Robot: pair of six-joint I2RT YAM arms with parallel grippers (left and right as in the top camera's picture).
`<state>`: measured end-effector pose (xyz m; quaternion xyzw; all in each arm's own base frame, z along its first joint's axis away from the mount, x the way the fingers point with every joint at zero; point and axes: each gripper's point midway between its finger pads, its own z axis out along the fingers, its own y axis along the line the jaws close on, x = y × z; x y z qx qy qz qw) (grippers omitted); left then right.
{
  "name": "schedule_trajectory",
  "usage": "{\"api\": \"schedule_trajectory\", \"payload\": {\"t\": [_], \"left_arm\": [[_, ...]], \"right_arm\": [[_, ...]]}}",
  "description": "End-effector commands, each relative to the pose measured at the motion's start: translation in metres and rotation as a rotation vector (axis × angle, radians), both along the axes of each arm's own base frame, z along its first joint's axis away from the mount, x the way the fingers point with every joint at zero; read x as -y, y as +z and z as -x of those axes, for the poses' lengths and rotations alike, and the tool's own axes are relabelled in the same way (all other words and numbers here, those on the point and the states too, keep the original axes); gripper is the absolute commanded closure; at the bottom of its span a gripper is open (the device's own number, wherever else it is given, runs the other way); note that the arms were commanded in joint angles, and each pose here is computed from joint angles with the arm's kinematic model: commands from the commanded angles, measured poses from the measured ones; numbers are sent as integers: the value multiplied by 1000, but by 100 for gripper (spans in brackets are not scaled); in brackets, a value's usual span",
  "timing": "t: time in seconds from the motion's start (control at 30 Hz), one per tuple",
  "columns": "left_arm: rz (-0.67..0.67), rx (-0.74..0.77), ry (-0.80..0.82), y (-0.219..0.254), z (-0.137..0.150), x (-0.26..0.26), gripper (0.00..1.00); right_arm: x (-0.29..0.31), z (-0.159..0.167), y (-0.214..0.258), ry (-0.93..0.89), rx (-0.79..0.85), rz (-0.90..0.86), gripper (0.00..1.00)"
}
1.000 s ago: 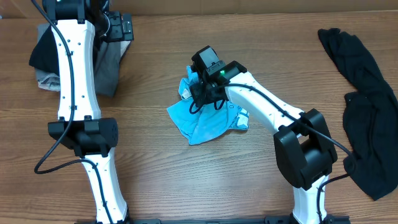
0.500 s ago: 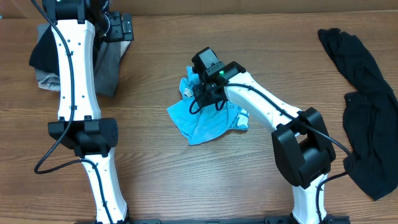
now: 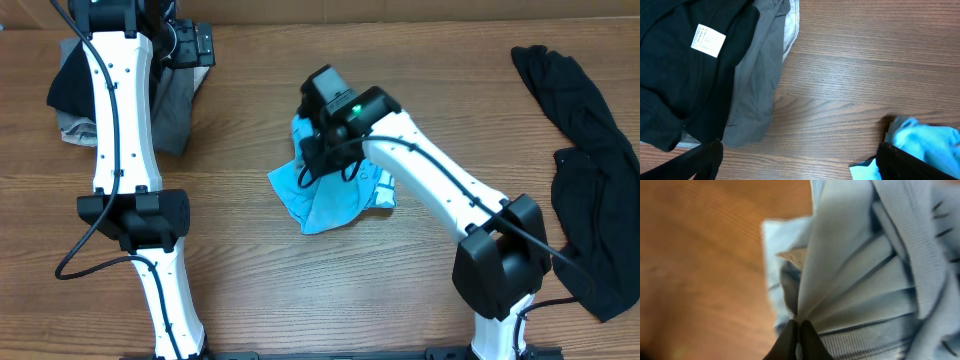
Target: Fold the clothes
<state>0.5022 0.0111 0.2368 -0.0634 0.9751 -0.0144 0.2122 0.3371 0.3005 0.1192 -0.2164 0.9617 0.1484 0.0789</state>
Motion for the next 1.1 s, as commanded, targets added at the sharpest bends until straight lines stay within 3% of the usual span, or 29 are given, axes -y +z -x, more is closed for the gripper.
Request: {"api": "schedule_trajectory", "payload": {"t": [0.0, 0.07, 0.1, 0.13, 0.17, 0.2, 0.33, 0.5, 0.63, 0.77, 0.93, 1.07], "left_arm": [[11, -1, -3, 0, 0, 5, 0], [11, -1, -3, 0, 0, 5, 0], [11, 0, -3, 0, 0, 5, 0], [11, 0, -3, 0, 0, 5, 0], [11, 0, -3, 0, 0, 5, 0], [11, 0, -3, 0, 0, 5, 0], [9, -6, -9, -1, 1, 5, 0], [18, -30, -35, -3, 7, 9, 0], [127, -70, -162, -6, 18, 36, 0], [216, -158, -288, -21, 35, 68, 0], [314, -295, -414, -56, 57, 111, 0], [334, -440, -471, -92, 83, 136, 0]], "right_arm": [[-27, 34, 2, 54, -59, -49, 96], [-36, 50, -10, 83, -76, -34, 95], [-40, 57, -17, 100, -83, -26, 84], [-43, 64, -24, 115, -92, -17, 65], [-44, 67, -28, 118, -95, -11, 28], [-43, 69, -33, 115, -97, -1, 0], [-27, 48, -29, 20, -59, 35, 0], [12, 3, 10, -107, -15, -4, 0], [67, -29, 21, -246, -19, 2, 0], [123, -50, 20, -362, -55, -2, 0], [172, -70, 27, -414, -85, -131, 0], [213, -81, 29, -509, -84, -163, 0]]}}
